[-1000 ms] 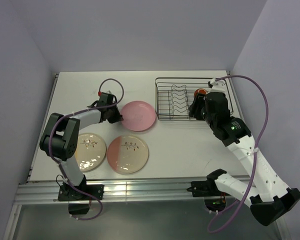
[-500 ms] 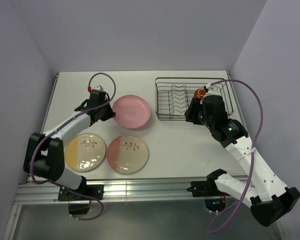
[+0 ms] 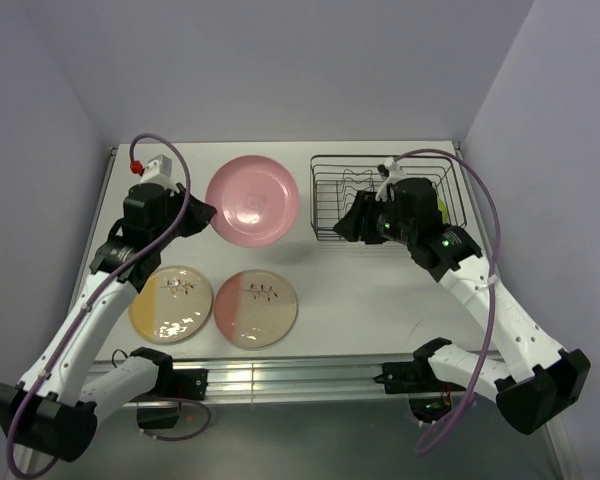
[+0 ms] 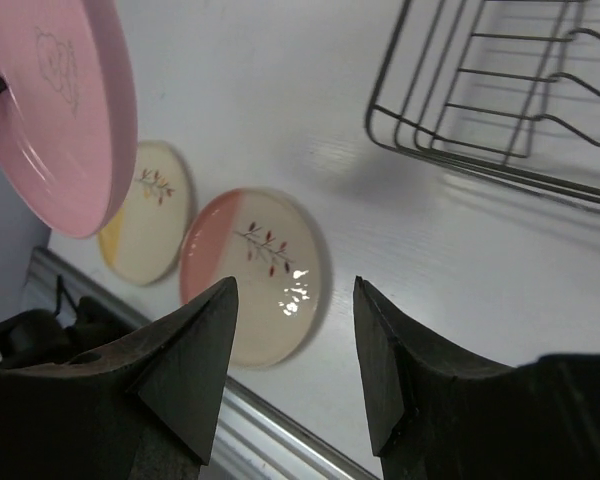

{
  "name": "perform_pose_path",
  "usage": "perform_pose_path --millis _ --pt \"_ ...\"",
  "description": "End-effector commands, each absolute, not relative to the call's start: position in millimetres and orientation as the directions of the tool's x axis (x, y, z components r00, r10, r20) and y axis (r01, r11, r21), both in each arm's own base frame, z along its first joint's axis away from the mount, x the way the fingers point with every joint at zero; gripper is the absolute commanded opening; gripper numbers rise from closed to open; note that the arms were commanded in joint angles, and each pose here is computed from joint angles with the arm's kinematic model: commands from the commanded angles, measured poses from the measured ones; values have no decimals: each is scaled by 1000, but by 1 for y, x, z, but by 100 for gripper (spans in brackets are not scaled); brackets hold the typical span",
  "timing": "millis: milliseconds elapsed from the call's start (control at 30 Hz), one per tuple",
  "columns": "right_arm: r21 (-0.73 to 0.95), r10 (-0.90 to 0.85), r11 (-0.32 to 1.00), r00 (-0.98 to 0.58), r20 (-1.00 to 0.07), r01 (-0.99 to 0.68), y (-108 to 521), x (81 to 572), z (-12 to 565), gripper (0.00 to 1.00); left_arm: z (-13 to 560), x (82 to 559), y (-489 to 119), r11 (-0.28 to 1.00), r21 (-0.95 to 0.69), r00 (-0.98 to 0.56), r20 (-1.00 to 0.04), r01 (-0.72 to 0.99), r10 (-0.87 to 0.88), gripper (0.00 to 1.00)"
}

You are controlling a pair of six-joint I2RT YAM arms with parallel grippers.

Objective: Load the mixed dishes into the dish rack

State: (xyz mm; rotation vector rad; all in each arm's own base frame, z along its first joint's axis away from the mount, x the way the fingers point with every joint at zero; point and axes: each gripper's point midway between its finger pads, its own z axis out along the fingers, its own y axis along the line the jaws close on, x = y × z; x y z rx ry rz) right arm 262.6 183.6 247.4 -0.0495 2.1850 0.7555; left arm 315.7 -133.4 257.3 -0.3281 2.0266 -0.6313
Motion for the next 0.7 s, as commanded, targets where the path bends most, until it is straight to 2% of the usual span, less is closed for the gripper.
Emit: perform_pose_path --millis 0,233,433,667 --pt "575 206 693 -644 -737 -436 219 266 299 57 283 302 -144 800 -581 -485 -748 148 -453 0" --pt "572 182 606 -604 -776 -552 240 275 354 57 294 285 -150 772 -589 -470 -766 238 -439 0" --pt "572 131 541 -610 -781 -617 255 275 370 57 303 274 -161 730 -606 -474 -768 317 -431 0" --pt "560 75 521 -620 -781 -644 263 282 362 57 311 264 -168 701 -608 -471 -775 372 -422 0"
